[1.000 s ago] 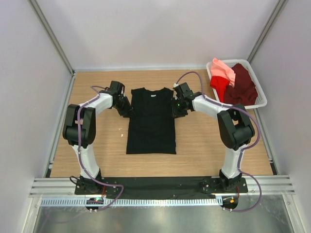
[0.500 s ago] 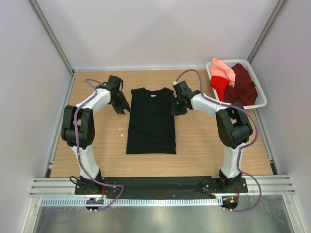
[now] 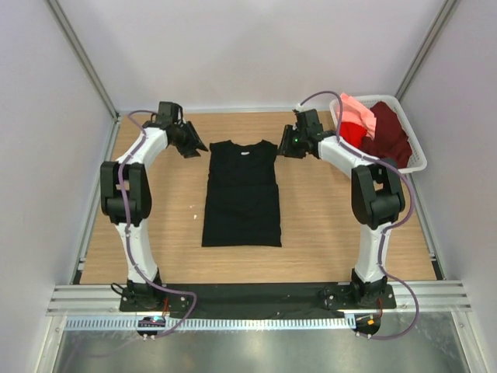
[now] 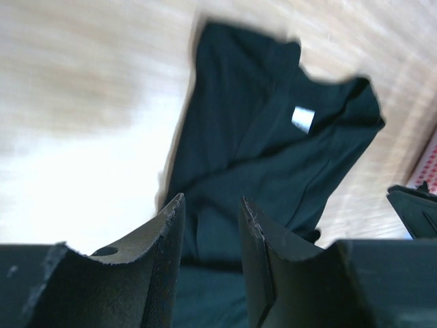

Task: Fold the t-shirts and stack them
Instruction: Fold the tshirt

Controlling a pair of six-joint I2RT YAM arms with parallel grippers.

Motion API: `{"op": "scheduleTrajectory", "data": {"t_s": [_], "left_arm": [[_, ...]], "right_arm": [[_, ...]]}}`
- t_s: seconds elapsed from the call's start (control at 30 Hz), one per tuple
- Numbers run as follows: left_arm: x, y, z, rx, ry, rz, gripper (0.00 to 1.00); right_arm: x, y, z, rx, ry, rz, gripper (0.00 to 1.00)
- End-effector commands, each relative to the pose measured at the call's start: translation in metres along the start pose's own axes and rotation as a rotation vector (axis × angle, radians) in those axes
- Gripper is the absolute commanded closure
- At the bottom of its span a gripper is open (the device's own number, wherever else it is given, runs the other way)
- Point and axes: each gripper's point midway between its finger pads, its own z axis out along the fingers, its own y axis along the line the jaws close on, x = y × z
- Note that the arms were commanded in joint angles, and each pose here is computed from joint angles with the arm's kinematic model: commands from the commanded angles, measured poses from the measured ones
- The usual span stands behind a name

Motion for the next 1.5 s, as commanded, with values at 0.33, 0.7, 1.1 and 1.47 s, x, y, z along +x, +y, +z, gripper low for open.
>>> {"op": "scheduleTrajectory", "data": {"t_s": [0.33, 0.7, 1.1, 1.47], "left_arm": [[-0.049, -0.030, 0.075, 0.294, 0.032, 0.024, 0.61], [-0.089, 0.005, 0.110, 0.196, -0.031, -0.030, 0.61], [-0.040, 0.022, -0.013, 0.033, -0.013, -0.028, 0.50], [0.144, 0.054, -0.066, -0.032, 0.119, -0.009, 0.44]], "right_arm": [[-0.059, 0.001, 0.090, -0.088, -0.124, -0.048, 0.69], [-0.076, -0.011, 0.121, -0.022, -0.126, -0.110, 0.64], [-0.088, 0.029, 0.000, -0.065, -0.082, -0.038, 0.42], [0.100, -0.004, -0.085, 0.122, 0.240, 0.101, 0.41]]}}
